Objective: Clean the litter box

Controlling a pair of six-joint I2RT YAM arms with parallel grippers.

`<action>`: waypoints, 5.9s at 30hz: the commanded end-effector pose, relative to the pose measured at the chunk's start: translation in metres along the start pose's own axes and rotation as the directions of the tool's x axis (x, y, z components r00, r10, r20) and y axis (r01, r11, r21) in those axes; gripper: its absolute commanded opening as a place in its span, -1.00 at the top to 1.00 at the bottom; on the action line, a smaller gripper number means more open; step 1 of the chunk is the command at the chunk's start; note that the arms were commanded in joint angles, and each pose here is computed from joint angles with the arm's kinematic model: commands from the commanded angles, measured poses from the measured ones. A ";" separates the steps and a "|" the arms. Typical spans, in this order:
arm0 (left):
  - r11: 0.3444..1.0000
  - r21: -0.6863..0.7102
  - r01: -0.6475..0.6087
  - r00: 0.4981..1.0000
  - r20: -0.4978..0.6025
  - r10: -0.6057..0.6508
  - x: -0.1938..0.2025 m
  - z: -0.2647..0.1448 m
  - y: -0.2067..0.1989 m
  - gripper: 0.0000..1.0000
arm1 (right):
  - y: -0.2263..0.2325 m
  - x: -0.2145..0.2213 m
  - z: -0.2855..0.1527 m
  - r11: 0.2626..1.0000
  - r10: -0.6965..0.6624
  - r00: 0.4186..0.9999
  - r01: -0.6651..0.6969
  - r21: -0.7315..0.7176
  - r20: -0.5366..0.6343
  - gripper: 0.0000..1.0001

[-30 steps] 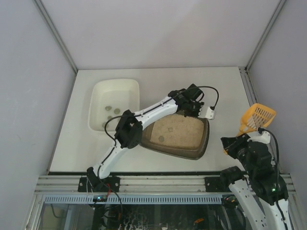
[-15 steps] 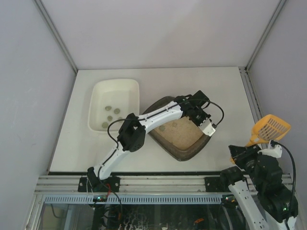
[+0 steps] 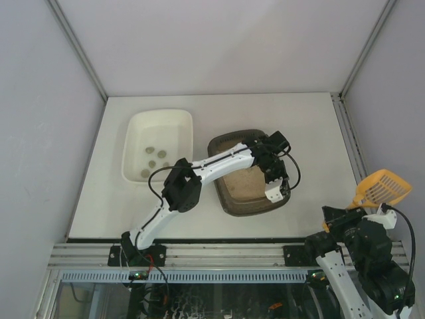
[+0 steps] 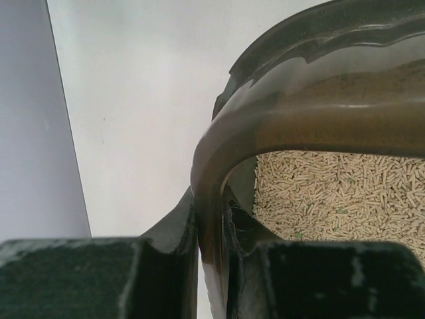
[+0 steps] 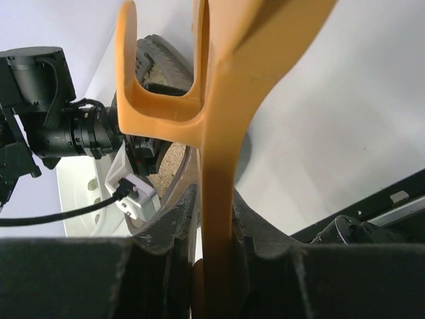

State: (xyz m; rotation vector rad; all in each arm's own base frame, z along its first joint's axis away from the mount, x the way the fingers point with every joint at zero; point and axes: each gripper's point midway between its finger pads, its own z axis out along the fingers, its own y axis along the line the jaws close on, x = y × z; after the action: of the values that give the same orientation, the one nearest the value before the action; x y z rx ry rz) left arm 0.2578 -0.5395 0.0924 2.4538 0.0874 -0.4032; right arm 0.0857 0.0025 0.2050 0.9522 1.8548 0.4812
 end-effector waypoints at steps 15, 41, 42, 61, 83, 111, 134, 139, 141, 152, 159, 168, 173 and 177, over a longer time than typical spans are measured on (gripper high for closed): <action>0.974 -0.225 0.004 0.997 0.072 0.012 -0.056 -0.071 0.041 -0.99 | 0.021 -0.023 -0.012 0.996 -0.042 0.999 0.043 -0.078 0.017 1.00; -0.625 -0.625 0.468 -0.043 0.690 -0.722 -0.015 -0.464 -0.115 -0.99 | 0.210 0.057 0.146 0.812 -0.583 0.494 0.374 -0.448 -0.645 1.00; -0.617 -0.667 0.417 -0.047 0.662 -0.748 -0.016 -0.472 -0.126 -0.99 | 0.213 0.067 0.150 0.790 -0.611 0.456 0.391 -0.471 -0.647 1.00; -0.991 -0.063 0.121 -0.652 0.747 -0.127 0.028 -0.358 -0.202 -0.99 | 0.142 0.155 0.140 0.665 -0.563 0.069 0.630 -0.401 -0.824 1.00; -0.994 -0.058 -0.092 -0.736 0.677 0.029 0.054 -0.244 -0.189 -0.99 | 0.102 0.186 0.129 0.675 -0.463 -0.046 0.629 -0.385 -0.885 1.00; -0.999 -0.034 -0.028 -0.747 0.665 -0.002 0.038 -0.220 -0.176 -0.99 | 0.102 0.222 0.147 0.678 -0.478 -0.094 0.592 -0.436 -0.873 1.00; -0.988 -0.134 -0.081 -0.555 0.829 -0.067 0.046 -0.342 -0.248 -0.99 | 0.127 0.222 0.129 0.881 -0.455 0.040 0.161 -0.444 -0.889 1.00; -0.979 -0.201 -0.020 -0.518 0.840 -0.162 0.031 -0.354 -0.253 -0.99 | 0.122 0.213 0.120 0.890 -0.444 0.086 0.156 -0.428 -0.892 1.00; -0.979 -0.205 -0.015 -0.502 0.848 -0.171 0.026 -0.358 -0.256 -0.99 | 0.122 0.209 0.116 0.890 -0.448 0.108 0.148 -0.432 -0.887 1.00; -0.938 -0.345 0.043 -0.353 0.873 -0.337 -0.003 -0.387 -0.273 -0.99 | 0.118 0.190 0.111 0.877 -0.473 0.347 0.098 -0.470 -0.810 1.00; -0.862 -0.506 -0.034 -0.328 0.820 -0.469 -0.021 -0.399 -0.308 -1.00 | 0.136 0.186 0.108 0.711 -0.496 0.620 -0.111 -0.694 -0.607 1.00; -0.866 -0.494 -0.080 -0.212 0.857 -0.469 -0.037 -0.414 -0.320 -1.00 | 0.132 0.203 0.101 0.636 -0.532 0.655 -0.110 -0.764 -0.537 1.00; -0.863 -0.497 -0.084 -0.210 0.856 -0.473 -0.037 -0.412 -0.324 -1.00 | 0.135 0.195 0.109 0.667 -0.482 0.697 -0.100 -0.739 -0.530 1.00; -0.864 -0.497 -0.078 -0.221 0.854 -0.472 -0.035 -0.407 -0.326 -1.00 | 0.143 0.200 0.097 0.652 -0.522 0.650 -0.114 -0.749 -0.553 1.00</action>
State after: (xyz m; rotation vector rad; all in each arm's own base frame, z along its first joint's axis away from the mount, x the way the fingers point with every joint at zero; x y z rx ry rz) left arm 0.2765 -0.0364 0.2173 -0.1628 2.1326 -0.0964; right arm 0.1695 0.2383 0.1311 -0.1102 2.1497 1.5598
